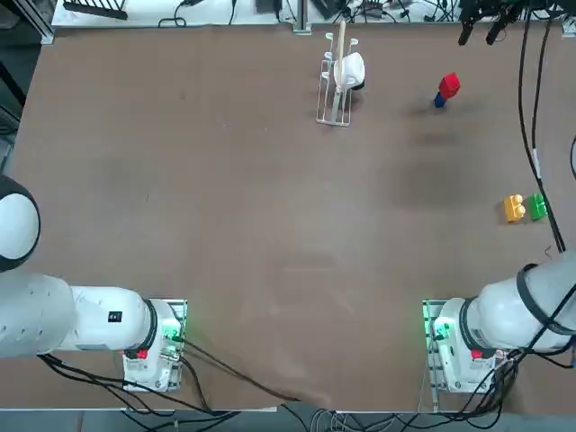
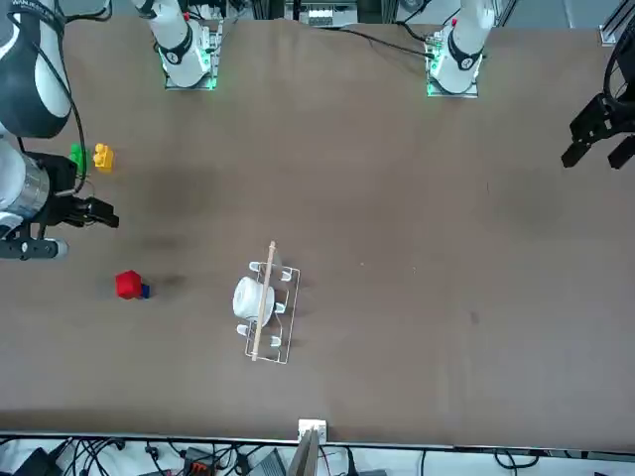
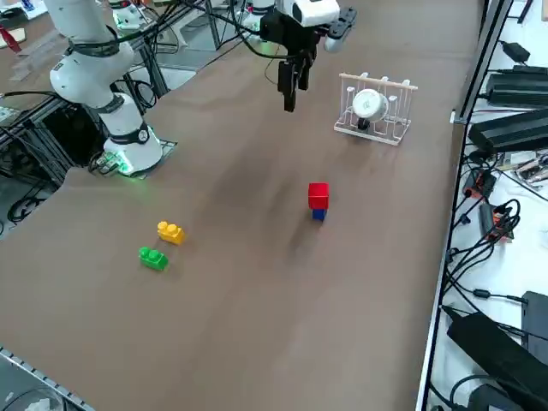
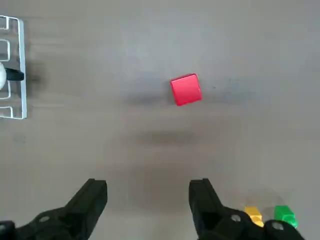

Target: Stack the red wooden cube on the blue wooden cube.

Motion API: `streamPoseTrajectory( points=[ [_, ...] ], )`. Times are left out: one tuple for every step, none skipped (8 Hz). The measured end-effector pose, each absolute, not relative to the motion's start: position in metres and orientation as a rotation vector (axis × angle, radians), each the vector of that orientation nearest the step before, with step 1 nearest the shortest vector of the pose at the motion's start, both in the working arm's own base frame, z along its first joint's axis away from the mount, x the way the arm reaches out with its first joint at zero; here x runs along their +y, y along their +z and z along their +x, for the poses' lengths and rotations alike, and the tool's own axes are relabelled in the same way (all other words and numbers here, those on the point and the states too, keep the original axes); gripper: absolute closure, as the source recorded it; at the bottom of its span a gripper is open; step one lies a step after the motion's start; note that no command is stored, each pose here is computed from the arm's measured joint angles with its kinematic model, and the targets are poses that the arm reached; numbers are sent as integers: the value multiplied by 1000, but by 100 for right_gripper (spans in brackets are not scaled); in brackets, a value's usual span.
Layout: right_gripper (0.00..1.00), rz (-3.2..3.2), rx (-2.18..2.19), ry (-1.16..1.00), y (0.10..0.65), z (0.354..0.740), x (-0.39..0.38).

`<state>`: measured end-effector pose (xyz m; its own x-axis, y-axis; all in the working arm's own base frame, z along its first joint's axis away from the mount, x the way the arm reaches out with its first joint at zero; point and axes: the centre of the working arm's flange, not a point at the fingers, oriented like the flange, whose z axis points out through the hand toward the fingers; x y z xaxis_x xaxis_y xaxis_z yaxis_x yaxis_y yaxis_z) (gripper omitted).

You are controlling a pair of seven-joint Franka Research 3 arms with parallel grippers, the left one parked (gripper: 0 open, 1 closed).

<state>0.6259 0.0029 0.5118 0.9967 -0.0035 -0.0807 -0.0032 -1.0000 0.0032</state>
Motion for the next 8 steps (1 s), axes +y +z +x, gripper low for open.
streamPoseTrajectory(
  points=[
    [0, 3137, -1, -89, 531, 621, 5],
    [0, 3137, 1, -71, 554, 613, 6],
    [0, 3135, -17, -69, 576, 603, 6],
    [0, 3132, -75, -71, 594, 594, 6],
    [0, 3128, -135, -75, 605, 587, 7],
    [0, 3130, -168, -70, 610, 585, 6],
    [0, 3138, -180, -74, 612, 585, 6],
    [0, 3144, -184, -83, 615, 584, 6]
  ],
)
